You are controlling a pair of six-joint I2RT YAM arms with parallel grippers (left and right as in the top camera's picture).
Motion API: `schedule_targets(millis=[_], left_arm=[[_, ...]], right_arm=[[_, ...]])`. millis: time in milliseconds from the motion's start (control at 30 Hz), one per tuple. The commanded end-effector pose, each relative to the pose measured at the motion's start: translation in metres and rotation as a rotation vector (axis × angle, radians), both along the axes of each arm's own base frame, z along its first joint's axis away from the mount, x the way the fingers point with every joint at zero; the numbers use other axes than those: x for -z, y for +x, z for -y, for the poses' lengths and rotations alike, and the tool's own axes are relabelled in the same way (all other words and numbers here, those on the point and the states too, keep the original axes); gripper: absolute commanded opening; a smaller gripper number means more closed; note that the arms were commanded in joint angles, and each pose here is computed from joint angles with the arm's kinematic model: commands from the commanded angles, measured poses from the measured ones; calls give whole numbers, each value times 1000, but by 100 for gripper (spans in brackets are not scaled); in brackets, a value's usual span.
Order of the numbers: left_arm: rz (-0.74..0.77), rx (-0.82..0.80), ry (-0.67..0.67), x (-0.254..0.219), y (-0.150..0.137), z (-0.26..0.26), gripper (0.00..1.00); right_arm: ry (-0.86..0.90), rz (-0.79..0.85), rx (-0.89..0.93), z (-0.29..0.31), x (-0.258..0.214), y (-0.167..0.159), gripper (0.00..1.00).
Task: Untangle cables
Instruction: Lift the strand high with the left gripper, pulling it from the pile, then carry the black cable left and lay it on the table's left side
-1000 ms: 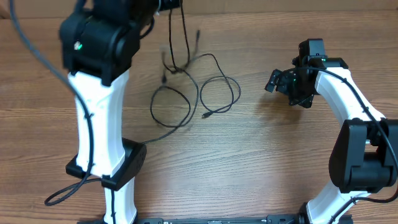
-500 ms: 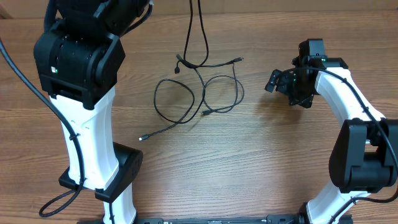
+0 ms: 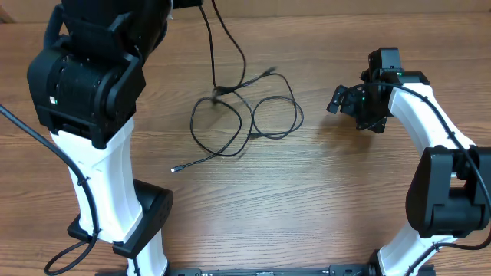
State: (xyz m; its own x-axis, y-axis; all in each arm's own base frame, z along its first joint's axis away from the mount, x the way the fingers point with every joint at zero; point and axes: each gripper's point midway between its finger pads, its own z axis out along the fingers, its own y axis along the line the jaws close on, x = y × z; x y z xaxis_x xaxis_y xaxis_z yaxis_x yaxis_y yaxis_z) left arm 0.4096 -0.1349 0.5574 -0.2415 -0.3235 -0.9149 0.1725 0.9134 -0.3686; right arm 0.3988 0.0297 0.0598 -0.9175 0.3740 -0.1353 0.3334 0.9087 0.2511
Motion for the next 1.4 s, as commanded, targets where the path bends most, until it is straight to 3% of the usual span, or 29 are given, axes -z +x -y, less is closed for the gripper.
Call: schedule_targets(millis=[0, 67, 200, 267, 367, 433, 533, 733, 867, 1033, 1133, 1367], left_arm=[[126, 157, -69, -45, -41, 16, 4], [189, 147, -72, -64, -54, 9, 4], [217, -126, -118, -76, -57, -42, 4], [167, 57, -157, -70, -74, -11, 4], [242, 273, -65, -81, -95, 26, 4], [292, 184, -33, -91, -90, 12, 4], [249, 14, -102, -86, -77, -14, 4], [216, 40, -117, -79, -76, -8, 4], [217, 37, -114, -79, -76, -8, 4], [225, -99, -14, -74, -69, -32, 4], [168, -290, 34, -58, -58, -61, 4], [21, -511, 167, -13, -37, -89, 4]], right_arm=[[-9, 5, 7, 2, -2, -1, 100], [-9, 5, 7, 2, -2, -1, 100], [-9, 6, 7, 2, -2, -1, 100], [-9, 6, 7, 2, -2, -1, 100], [-9, 6, 7, 2, -2, -1, 100], [-9, 6, 7, 2, -2, -1, 100], [-9, 6, 7, 2, -2, -1, 100], [-9, 6, 7, 2, -2, -1, 100], [16, 80, 9, -2, -8, 16, 100], [125, 49, -20, -21, -10, 8, 100], [124, 54, -20, -21, -10, 9, 100], [121, 54, -20, -20, -10, 9, 100]])
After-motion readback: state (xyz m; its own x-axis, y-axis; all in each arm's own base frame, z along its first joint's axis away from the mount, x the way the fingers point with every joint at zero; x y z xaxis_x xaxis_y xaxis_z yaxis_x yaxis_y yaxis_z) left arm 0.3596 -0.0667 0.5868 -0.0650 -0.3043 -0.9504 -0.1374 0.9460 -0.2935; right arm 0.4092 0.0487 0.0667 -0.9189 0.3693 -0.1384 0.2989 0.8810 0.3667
